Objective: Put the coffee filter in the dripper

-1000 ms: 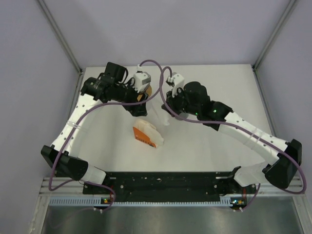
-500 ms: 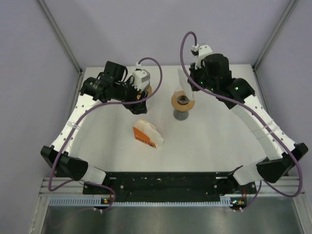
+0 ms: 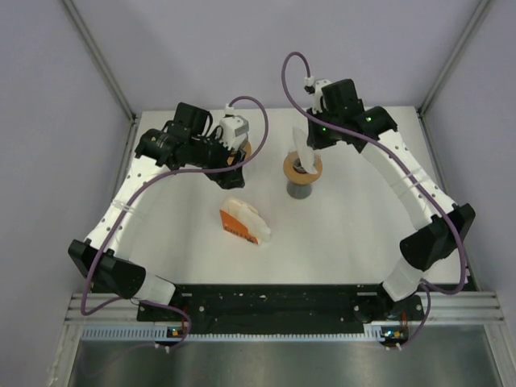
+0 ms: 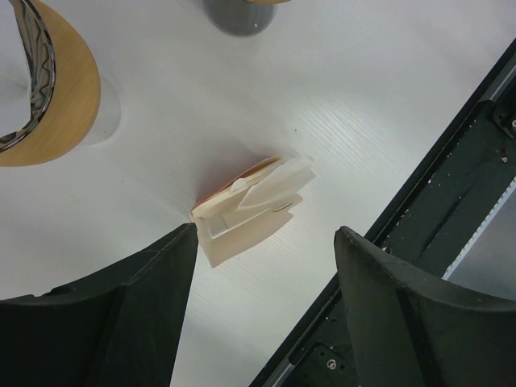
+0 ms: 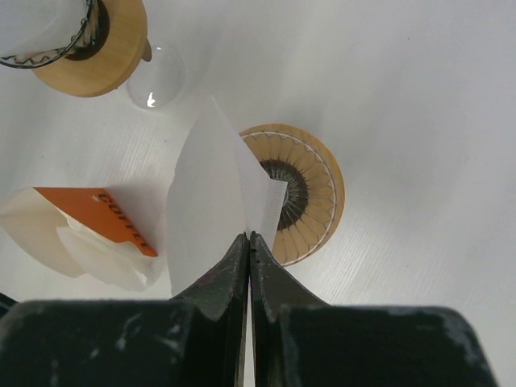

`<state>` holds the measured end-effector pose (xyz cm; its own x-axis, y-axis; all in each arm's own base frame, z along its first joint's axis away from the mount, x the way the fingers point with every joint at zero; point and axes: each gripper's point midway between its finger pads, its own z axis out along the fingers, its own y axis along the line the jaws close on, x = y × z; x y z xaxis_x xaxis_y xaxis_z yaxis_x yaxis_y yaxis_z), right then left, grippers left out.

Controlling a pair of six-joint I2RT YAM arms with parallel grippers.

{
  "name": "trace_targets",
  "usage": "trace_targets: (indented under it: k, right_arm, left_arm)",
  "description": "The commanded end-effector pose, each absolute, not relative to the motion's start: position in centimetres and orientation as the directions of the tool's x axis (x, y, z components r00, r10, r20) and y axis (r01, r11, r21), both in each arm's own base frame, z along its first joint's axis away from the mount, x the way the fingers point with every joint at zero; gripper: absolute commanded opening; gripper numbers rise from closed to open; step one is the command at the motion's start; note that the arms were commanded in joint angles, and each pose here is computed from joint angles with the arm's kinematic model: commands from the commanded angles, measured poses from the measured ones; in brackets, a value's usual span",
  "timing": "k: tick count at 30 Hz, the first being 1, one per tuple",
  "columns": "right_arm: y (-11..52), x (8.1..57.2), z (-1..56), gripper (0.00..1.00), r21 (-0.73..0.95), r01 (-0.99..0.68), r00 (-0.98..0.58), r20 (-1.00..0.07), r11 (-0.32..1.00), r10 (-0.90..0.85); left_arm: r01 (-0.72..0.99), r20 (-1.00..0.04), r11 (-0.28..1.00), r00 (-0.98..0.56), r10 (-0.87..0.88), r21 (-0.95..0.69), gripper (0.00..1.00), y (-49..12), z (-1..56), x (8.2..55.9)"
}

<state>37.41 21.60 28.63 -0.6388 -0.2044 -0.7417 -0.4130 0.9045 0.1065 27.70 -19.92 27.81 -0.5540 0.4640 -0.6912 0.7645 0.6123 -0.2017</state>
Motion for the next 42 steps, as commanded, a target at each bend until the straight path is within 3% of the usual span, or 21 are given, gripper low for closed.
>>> trace_targets:
  k: [1, 15, 24, 31, 33, 34, 37, 39, 42]
  right_arm:
    - [21.5, 37.7, 29.2, 0.0, 0.118, -0.415, -0.649, -0.733, 0.902, -0.203]
    - [21.1, 40.4, 25.8, 0.0, 0.053, -0.41, -0.678, -0.685, 0.911, -0.265]
    - [20.8, 41.6, 28.8, 0.43, 0.004, -0.405, -0.613, -0.743, 0.914, -0.268]
    - [20.8, 42.0, 33.3, 0.5, -0.078, -0.432, -0.467, -0.833, 0.899, -0.296]
    - [21.2, 41.7, 33.5, 0.48, -0.103, -0.444, -0.437, -0.843, 0.89, -0.315]
    - [21.8, 41.4, 33.3, 0.43, -0.107, -0.466, -0.425, -0.843, 0.878, -0.329]
    - [24.2, 39.8, 31.8, 0.17, -0.088, -0.568, -0.411, -0.831, 0.818, -0.375]
    - [23.5, 40.0, 30.0, 0.0, -0.086, -0.525, -0.463, -0.806, 0.847, -0.369]
    - [22.1, 40.5, 28.2, 0.0, -0.114, -0.445, -0.519, -0.776, 0.888, -0.36]
  left_arm:
    - [0.77, -0.73, 0.608, -0.528, 0.435, -0.194, 0.74, -20.2, 28.8, 28.1]
    - [0.763, -0.725, 0.608, -0.544, 0.423, -0.218, 0.74, -20.8, 28.6, 28.5]
    - [0.766, -0.721, 0.604, -0.544, 0.43, -0.218, 0.74, -20.8, 28.2, 28.5]
    - [0.769, -0.72, 0.601, -0.542, 0.433, -0.218, 0.74, -20.8, 28.1, 28.5]
    - [0.768, -0.718, 0.602, -0.544, 0.434, -0.218, 0.74, -20.8, 27.9, 28.6]
    - [0.768, -0.719, 0.602, -0.543, 0.434, -0.217, 0.74, -20.8, 28.0, 28.5]
    - [0.767, -0.717, 0.604, -0.545, 0.435, -0.217, 0.74, -20.8, 27.8, 28.6]
    - [0.766, -0.716, 0.606, -0.545, 0.436, -0.213, 0.74, -20.7, 27.8, 28.6]
    - [0.767, -0.716, 0.605, -0.544, 0.436, -0.214, 0.74, -20.6, 27.8, 28.4]
